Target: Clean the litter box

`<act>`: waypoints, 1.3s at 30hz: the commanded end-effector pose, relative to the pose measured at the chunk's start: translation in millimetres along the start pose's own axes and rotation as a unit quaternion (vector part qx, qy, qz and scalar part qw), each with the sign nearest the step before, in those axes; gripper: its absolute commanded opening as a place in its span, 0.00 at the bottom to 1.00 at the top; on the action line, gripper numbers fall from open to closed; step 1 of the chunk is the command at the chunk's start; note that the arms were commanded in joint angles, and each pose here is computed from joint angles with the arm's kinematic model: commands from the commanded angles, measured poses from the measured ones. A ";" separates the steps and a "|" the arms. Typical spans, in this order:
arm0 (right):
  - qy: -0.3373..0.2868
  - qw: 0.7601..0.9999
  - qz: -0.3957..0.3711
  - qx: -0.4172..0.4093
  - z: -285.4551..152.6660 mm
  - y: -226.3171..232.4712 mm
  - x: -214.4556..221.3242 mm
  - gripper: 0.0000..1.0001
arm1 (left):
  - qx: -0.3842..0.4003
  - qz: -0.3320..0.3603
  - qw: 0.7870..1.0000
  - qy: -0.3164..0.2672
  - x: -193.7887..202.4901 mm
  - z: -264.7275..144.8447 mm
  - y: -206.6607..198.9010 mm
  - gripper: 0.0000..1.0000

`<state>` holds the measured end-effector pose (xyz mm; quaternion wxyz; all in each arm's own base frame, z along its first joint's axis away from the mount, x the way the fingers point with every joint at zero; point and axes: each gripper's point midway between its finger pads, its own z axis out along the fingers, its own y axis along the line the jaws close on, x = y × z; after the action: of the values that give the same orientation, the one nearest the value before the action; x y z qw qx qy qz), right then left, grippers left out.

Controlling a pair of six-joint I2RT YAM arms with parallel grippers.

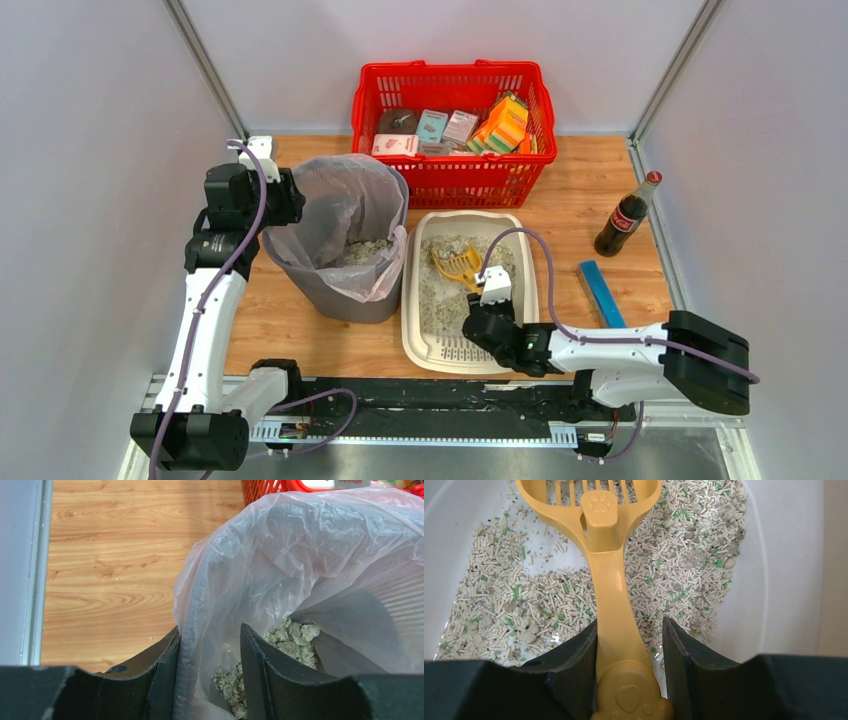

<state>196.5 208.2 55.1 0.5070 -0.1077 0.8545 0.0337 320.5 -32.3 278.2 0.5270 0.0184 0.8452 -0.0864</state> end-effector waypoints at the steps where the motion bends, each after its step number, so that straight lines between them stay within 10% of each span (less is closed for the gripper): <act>1: -0.066 0.997 0.050 -0.005 -1.8 -0.6 -28.6 0.00 | 0.033 -0.014 0.999 0.041 21.5 6.9 -10.8 0.29; 39: -0.088 0.996 0.008 -0.026 -72.5 -11.0 -34.6 0.00 | 0.041 -0.015 0.998 0.045 22.9 8.3 -13.3 0.29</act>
<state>151.9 191.8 101.1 0.5531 -0.1671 0.8125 0.0782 321.8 -32.9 278.0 0.5264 0.0196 0.8454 -0.0882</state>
